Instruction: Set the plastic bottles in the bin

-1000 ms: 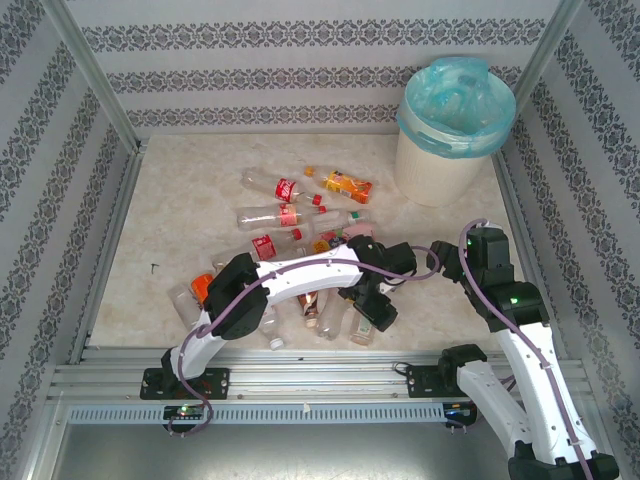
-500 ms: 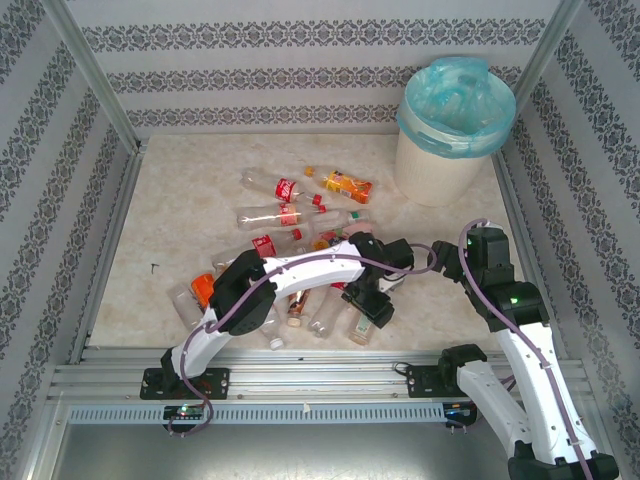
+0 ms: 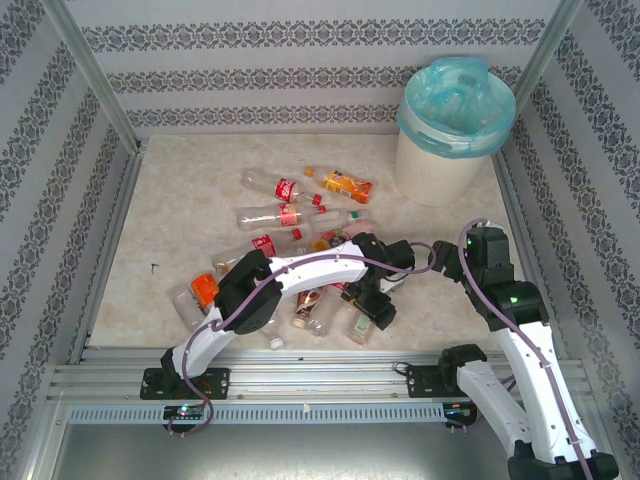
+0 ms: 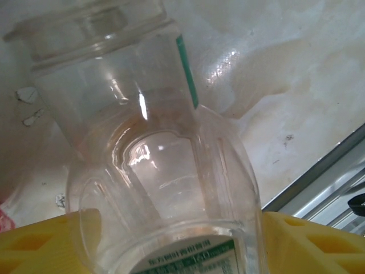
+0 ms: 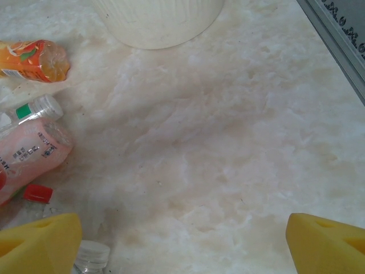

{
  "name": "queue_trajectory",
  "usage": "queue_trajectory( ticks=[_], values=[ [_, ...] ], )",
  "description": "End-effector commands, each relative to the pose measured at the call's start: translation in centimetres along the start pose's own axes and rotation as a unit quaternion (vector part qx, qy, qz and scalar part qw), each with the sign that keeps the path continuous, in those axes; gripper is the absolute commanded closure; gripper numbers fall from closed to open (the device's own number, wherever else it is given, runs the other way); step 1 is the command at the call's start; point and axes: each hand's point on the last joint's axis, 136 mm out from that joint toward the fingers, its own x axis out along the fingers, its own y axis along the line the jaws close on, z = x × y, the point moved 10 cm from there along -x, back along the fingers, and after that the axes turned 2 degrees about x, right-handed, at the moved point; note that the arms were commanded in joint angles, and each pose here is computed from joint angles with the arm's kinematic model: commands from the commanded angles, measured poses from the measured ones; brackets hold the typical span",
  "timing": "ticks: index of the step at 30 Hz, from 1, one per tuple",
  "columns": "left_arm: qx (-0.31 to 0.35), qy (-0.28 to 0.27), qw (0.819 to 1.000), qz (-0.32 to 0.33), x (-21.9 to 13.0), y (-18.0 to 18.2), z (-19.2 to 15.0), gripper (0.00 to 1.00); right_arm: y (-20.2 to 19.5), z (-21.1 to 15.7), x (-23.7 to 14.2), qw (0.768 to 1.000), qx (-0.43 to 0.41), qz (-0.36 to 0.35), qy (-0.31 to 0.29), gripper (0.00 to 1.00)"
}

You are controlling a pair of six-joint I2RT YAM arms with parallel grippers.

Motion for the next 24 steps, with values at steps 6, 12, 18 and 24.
queue_trajectory(
  ticks=[6, 12, 18, 24],
  values=[
    [0.013, 0.019, 1.000, 0.020, 0.9, 0.7, 0.5, 0.29, 0.2, 0.5, 0.1, 1.000, 0.002, 0.001, -0.012, 0.08],
    [0.021, -0.014, 1.000, 0.019, -1.4, 0.2, 0.6, 0.40, 0.3, 1.0, -0.6, 1.000, 0.000, 0.007, -0.021, 0.08],
    [0.067, -0.125, 0.990, -0.007, -9.1, -1.5, 0.4, 0.40, 0.9, 2.6, -2.5, 0.998, 0.002, 0.038, -0.048, 0.09],
    [0.090, -0.251, 0.964, 0.022, -15.2, 0.1, -0.6, 0.41, 3.0, 5.5, -5.5, 0.982, 0.004, 0.150, -0.112, 0.11]
  ],
)
